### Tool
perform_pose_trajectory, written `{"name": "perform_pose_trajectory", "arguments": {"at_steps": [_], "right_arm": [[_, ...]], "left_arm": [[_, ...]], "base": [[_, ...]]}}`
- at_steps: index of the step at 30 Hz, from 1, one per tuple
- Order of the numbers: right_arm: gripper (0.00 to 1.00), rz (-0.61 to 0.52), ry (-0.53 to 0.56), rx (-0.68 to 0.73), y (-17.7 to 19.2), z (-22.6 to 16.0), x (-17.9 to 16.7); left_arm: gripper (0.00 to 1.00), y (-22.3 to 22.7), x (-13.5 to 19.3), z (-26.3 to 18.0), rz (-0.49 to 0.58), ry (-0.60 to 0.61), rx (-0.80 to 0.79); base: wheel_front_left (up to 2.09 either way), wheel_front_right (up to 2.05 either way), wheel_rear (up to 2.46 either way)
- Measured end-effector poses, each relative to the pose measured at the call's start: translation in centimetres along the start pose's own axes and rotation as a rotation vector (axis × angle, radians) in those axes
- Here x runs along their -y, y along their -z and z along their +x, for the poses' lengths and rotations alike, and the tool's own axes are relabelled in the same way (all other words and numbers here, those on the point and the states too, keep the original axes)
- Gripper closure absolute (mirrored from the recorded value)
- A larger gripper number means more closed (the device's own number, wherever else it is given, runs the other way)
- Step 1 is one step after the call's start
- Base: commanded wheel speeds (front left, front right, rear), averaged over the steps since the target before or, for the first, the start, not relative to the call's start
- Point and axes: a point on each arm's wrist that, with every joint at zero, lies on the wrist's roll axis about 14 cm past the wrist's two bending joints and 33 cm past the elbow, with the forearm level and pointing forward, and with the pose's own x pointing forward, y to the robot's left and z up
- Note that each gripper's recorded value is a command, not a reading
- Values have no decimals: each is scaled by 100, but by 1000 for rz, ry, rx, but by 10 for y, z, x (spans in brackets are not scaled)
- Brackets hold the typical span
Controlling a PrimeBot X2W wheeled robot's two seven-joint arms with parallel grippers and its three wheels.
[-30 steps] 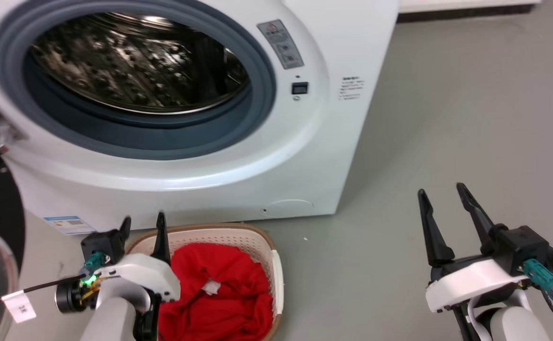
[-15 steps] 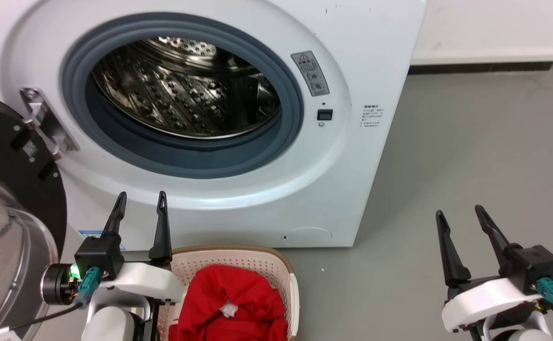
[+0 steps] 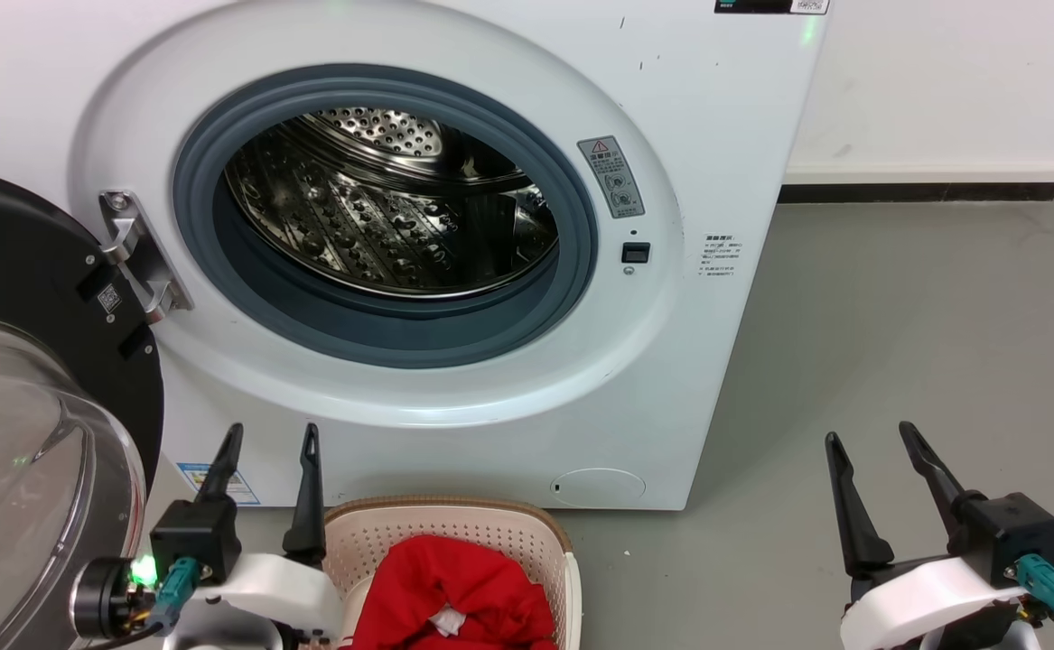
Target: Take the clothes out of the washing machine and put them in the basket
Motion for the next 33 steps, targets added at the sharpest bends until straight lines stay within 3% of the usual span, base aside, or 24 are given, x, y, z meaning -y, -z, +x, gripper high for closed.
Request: {"name": "perform_pose_trajectory", "arguments": {"at_steps": [26,27,33], "right_arm": [[0,27,6,-9,5,-6,1],[100,30,6,-15,7,-7,0],[100,89,13,-66,24,-13,0]], "left_arm": [[0,11,1,-2,2,13,-47],[100,13,1,-2,1,14,-53],[100,36,2,-11,-60,0,-135]], "base": [[0,0,0],[0,0,0],[0,0,0]]}}
